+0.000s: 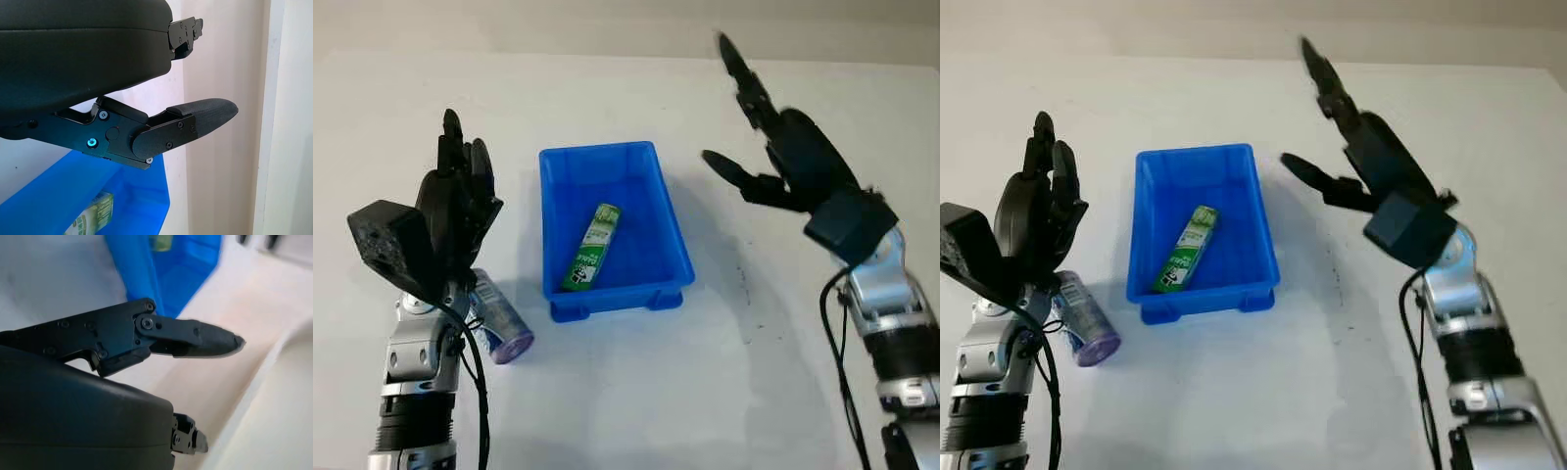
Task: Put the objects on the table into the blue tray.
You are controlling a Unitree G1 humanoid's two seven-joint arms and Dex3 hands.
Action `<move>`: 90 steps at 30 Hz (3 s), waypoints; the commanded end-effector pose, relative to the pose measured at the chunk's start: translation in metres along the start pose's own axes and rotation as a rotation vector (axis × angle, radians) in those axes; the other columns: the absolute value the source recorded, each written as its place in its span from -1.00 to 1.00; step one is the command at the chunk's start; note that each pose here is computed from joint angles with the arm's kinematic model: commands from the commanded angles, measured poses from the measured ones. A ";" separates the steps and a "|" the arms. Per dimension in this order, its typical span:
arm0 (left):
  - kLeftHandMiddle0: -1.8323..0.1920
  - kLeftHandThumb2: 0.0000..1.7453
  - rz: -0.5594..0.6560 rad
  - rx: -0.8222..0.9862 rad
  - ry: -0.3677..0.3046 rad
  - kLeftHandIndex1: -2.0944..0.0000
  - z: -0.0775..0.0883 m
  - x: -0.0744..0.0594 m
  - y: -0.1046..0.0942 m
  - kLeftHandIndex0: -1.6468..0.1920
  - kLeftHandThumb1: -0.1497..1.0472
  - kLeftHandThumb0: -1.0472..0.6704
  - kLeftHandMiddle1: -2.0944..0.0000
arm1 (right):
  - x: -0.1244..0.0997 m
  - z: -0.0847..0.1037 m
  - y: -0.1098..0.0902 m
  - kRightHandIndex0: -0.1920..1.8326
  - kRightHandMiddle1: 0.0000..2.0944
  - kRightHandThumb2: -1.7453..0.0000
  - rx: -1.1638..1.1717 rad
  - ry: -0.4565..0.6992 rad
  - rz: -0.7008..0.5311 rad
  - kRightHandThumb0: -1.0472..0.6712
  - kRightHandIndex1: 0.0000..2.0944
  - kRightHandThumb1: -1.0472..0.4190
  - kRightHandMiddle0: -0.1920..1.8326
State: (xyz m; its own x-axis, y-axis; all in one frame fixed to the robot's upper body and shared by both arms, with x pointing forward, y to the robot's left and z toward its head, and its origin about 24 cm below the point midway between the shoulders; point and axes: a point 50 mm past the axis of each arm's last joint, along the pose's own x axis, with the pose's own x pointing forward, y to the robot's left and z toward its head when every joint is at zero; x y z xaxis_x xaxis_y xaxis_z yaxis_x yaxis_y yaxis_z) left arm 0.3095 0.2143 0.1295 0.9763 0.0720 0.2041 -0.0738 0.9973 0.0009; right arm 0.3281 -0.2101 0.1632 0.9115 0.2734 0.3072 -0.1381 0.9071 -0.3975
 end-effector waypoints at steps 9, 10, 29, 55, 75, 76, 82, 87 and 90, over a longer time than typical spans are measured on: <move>1.00 -0.19 0.002 0.008 -0.003 1.00 0.002 0.000 0.004 1.00 1.00 -0.65 1.00 | -0.023 -0.011 -0.004 -1.00 -1.00 0.19 0.197 0.158 -0.097 -0.65 -1.00 -1.00 -1.00; 1.00 -0.18 0.002 0.009 -0.002 1.00 0.002 0.000 0.005 1.00 1.00 -0.65 1.00 | -0.024 -0.012 -0.004 -1.00 -1.00 0.19 0.203 0.169 -0.103 -0.65 -1.00 -1.00 -1.00; 1.00 -0.23 -0.183 0.240 -0.150 1.00 0.038 -0.007 0.025 1.00 1.00 -0.64 1.00 | -0.032 -0.019 0.006 -1.00 -1.00 0.17 0.267 0.202 -0.149 -0.65 -1.00 -1.00 -1.00; 0.71 -0.93 -0.786 1.422 -0.056 0.92 0.149 -0.046 0.041 0.68 0.53 -0.57 0.94 | -0.032 -0.018 0.005 -1.00 -1.00 0.19 0.285 0.198 -0.155 -0.69 -1.00 -1.00 -1.00; 0.58 -0.93 -1.040 1.678 0.102 0.92 0.097 -0.061 0.038 0.55 0.54 -0.50 0.94 | -0.030 -0.020 0.005 -1.00 -1.00 0.15 0.304 0.187 -0.145 -0.66 -1.00 -1.00 -1.00; 0.56 -0.93 -1.050 1.681 0.098 0.92 0.096 -0.062 0.037 0.54 0.55 -0.50 0.93 | -0.030 -0.020 0.004 -1.00 -1.00 0.15 0.302 0.188 -0.146 -0.66 -1.00 -1.00 -1.00; 0.37 -0.94 -1.086 1.649 -0.072 0.86 0.090 -0.077 0.027 0.34 0.49 -0.47 0.91 | -0.029 -0.018 0.004 -1.00 -1.00 0.14 0.308 0.179 -0.141 -0.65 -1.00 -1.00 -1.00; 0.33 -0.93 -1.098 1.626 -0.144 0.87 0.088 -0.086 0.017 0.29 0.50 -0.40 0.92 | -0.028 -0.019 0.005 -1.00 -1.00 0.16 0.314 0.174 -0.143 -0.66 -1.00 -1.00 -1.00; 0.29 -0.94 -1.101 1.576 -0.179 0.86 0.084 -0.090 0.013 0.24 0.49 -0.38 0.92 | -0.030 -0.020 0.006 -1.00 -1.00 0.17 0.317 0.180 -0.147 -0.66 -1.00 -1.00 -1.00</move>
State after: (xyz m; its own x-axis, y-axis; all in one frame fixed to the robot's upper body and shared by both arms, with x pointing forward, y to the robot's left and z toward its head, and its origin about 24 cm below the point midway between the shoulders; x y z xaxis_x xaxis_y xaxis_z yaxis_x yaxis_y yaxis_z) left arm 0.2065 0.2227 0.1960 0.7049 -0.5609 -0.4342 0.2805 -0.3418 0.8969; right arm 0.3084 -0.2186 0.1314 0.9828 0.1047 0.1519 -0.0946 0.9929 -0.0720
